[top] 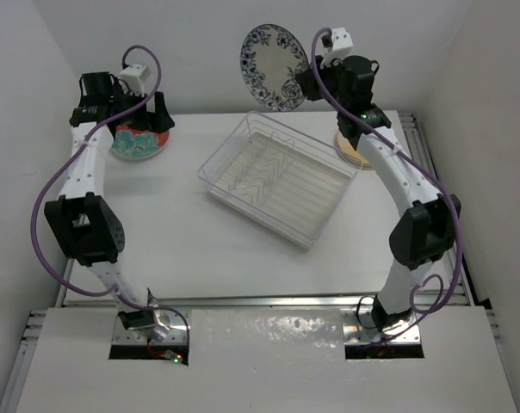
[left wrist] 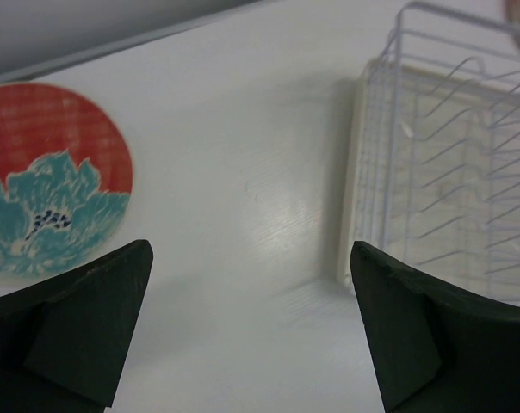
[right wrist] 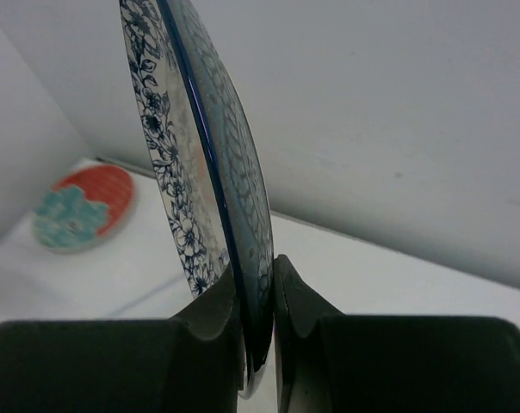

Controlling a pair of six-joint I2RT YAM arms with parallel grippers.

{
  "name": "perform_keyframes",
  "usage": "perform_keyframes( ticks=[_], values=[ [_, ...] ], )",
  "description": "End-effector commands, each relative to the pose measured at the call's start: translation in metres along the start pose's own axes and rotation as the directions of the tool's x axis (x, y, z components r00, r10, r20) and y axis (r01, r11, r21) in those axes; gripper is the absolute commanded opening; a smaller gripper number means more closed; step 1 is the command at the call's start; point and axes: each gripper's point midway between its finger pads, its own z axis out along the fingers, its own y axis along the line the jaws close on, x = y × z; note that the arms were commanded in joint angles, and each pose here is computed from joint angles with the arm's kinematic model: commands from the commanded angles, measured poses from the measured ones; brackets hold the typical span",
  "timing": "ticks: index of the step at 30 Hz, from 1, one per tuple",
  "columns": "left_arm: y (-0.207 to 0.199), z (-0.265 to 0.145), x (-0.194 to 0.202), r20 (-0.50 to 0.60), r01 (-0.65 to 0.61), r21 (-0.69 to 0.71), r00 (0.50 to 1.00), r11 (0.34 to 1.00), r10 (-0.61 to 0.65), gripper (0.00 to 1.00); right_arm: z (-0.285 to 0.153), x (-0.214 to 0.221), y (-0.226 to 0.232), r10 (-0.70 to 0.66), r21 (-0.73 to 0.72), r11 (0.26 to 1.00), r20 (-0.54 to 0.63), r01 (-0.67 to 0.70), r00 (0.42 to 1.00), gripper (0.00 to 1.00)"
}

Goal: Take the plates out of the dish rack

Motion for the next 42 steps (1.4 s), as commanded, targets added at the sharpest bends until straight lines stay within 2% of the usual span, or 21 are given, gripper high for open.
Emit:
perform_keyframes(
  ticks=[1, 3, 5, 6, 7, 8, 10, 11, 15, 19, 23, 29, 31, 32, 35, 38, 40, 41, 42],
  values=[
    [-0.035, -0.008, -0.041, 0.117, 0.036, 0.132, 0.992, 0.991, -0.052, 0.97, 0.018, -0.048, 0.055, 0.329, -0.137, 0.941, 0.147, -0.310, 0.933, 0.00],
    [-0.043, -0.004, -0.046, 0.130, 0.114, 0.189, 0.982, 0.975, -0.140, 0.96, 0.034, -0.036, 0.080, 0.461, -0.207, 0.876, 0.092, -0.435, 0.883, 0.00],
    [-0.047, 0.000, -0.047, 0.130, 0.176, 0.216, 0.970, 0.960, -0.207, 0.96, 0.044, -0.028, 0.096, 0.526, -0.245, 0.830, 0.045, -0.501, 0.849, 0.00],
    [-0.048, 0.003, -0.043, 0.113, 0.244, 0.226, 0.955, 0.943, -0.274, 0.96, 0.047, -0.024, 0.111, 0.576, -0.273, 0.787, 0.002, -0.553, 0.818, 0.00],
    [-0.047, 0.006, -0.045, 0.123, 0.259, 0.230, 0.948, 0.938, -0.292, 0.95, 0.050, -0.025, 0.117, 0.605, -0.297, 0.760, -0.004, -0.579, 0.796, 0.00],
    [-0.047, 0.009, -0.040, 0.103, 0.316, 0.235, 0.932, 0.919, -0.346, 0.93, 0.056, -0.018, 0.127, 0.660, -0.311, 0.706, -0.039, -0.637, 0.751, 0.00],
    [-0.046, 0.014, -0.036, 0.097, 0.347, 0.236, 0.921, 0.908, -0.378, 0.91, 0.059, -0.025, 0.139, 0.698, -0.364, 0.652, -0.052, -0.665, 0.714, 0.00],
    [-0.047, 0.015, -0.034, 0.092, 0.356, 0.237, 0.918, 0.904, -0.386, 0.90, 0.065, -0.015, 0.149, 0.706, -0.365, 0.635, -0.084, -0.681, 0.703, 0.00],
    [-0.036, 0.022, -0.019, 0.090, 0.392, 0.169, 0.908, 0.904, -0.410, 0.87, 0.065, -0.008, 0.166, 0.699, -0.369, 0.628, -0.118, -0.685, 0.705, 0.00],
    [-0.017, 0.033, -0.007, 0.098, 0.413, 0.079, 0.902, 0.907, -0.420, 0.82, 0.066, 0.009, 0.170, 0.739, -0.354, 0.574, -0.165, -0.739, 0.653, 0.00],
    [-0.022, 0.041, -0.008, 0.091, 0.456, 0.130, 0.879, 0.880, -0.469, 0.78, 0.064, 0.024, 0.175, 0.774, -0.348, 0.508, -0.217, -0.788, 0.595, 0.00],
    [-0.045, 0.046, -0.019, 0.081, 0.476, 0.242, 0.858, 0.846, -0.506, 0.73, 0.067, 0.041, 0.180, 0.763, -0.317, 0.522, -0.242, -0.792, 0.599, 0.00],
    [-0.051, 0.046, -0.024, 0.073, 0.508, 0.283, 0.835, 0.814, -0.546, 0.65, 0.068, 0.043, 0.181, 0.763, -0.320, 0.517, -0.248, -0.794, 0.597, 0.00],
    [-0.057, 0.046, -0.019, 0.046, 0.525, 0.309, 0.824, 0.793, -0.564, 0.57, 0.069, 0.044, 0.182, 0.767, -0.318, 0.509, -0.252, -0.799, 0.590, 0.00],
    [-0.066, 0.046, -0.014, 0.001, 0.579, 0.353, 0.785, 0.735, -0.619, 0.46, 0.069, 0.047, 0.182, 0.767, -0.315, 0.509, -0.256, -0.801, 0.589, 0.00],
    [-0.070, 0.046, -0.008, -0.018, 0.588, 0.376, 0.777, 0.716, -0.629, 0.39, 0.070, 0.048, 0.183, 0.776, -0.316, 0.489, -0.267, -0.813, 0.571, 0.00],
    [-0.073, 0.047, -0.009, -0.025, 0.595, 0.392, 0.769, 0.701, -0.639, 0.27, 0.071, 0.049, 0.185, 0.783, -0.321, 0.473, -0.275, -0.821, 0.558, 0.00],
    [-0.075, 0.045, -0.009, -0.035, 0.605, 0.400, 0.761, 0.689, -0.648, 0.13, 0.072, 0.050, 0.185, 0.784, -0.319, 0.469, -0.279, -0.824, 0.554, 0.00],
    [-0.075, 0.044, -0.010, -0.032, 0.601, 0.405, 0.762, 0.689, -0.646, 0.07, 0.072, 0.051, 0.185, 0.784, -0.316, 0.467, -0.282, -0.825, 0.552, 0.00]
  ],
)
